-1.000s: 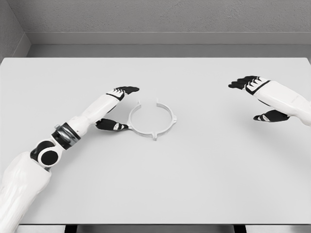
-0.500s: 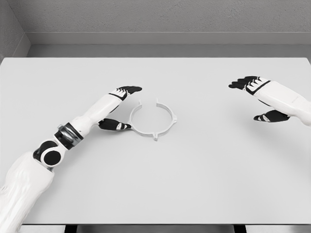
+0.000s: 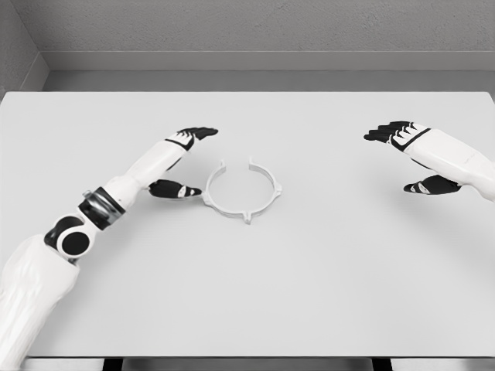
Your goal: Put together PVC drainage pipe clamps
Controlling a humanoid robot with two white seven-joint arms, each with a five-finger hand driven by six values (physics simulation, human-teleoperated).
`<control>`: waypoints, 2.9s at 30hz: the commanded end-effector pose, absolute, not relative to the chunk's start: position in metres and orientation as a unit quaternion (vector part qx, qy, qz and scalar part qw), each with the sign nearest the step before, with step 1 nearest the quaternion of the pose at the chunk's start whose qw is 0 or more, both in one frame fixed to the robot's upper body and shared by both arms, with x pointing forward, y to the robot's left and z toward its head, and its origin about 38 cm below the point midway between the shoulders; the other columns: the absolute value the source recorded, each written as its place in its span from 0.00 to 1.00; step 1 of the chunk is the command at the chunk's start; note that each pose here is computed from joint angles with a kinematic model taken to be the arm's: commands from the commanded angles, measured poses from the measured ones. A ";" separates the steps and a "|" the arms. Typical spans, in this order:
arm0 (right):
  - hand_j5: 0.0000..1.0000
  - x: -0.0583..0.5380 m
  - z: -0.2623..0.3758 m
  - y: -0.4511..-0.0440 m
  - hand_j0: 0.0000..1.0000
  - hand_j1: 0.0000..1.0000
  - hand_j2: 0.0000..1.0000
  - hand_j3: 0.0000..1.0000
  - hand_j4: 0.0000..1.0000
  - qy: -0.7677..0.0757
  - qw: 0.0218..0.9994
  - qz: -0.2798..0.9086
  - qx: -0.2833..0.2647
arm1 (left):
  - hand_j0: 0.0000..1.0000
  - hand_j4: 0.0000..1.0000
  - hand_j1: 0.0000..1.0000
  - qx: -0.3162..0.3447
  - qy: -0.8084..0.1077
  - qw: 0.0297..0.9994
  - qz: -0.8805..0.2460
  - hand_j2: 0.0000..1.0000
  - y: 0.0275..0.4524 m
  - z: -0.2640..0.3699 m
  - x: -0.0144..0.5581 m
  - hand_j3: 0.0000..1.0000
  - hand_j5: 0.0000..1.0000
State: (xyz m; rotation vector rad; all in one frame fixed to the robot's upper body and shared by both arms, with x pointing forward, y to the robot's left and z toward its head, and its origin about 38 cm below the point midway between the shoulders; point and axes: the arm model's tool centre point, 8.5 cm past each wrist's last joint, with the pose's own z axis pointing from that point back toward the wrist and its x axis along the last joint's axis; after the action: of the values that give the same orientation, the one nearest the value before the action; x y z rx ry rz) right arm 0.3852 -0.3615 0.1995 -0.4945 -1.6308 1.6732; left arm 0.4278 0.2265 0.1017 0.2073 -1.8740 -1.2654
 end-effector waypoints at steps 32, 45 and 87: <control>1.00 0.385 0.200 -0.362 1.00 1.00 1.00 1.00 1.00 -0.636 0.370 0.649 -0.191 | 1.00 1.00 1.00 0.066 -0.744 0.442 -0.497 1.00 0.213 0.084 0.428 1.00 1.00; 1.00 0.385 0.200 -0.362 1.00 1.00 1.00 1.00 1.00 -0.637 0.369 0.649 -0.192 | 1.00 1.00 1.00 0.062 -0.749 0.439 -0.493 1.00 0.207 0.086 0.428 1.00 1.00; 1.00 0.385 0.200 -0.362 1.00 1.00 1.00 1.00 1.00 -0.636 0.370 0.649 -0.191 | 1.00 1.00 1.00 0.068 -0.742 0.429 -0.510 1.00 0.223 0.087 0.411 1.00 1.00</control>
State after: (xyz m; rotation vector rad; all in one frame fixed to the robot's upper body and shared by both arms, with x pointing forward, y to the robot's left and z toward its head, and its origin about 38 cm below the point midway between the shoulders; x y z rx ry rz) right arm 0.3849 -0.3616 0.1989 -0.4932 -1.6294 1.6730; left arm 0.4105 0.2220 0.0878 0.1727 -1.8548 -1.2820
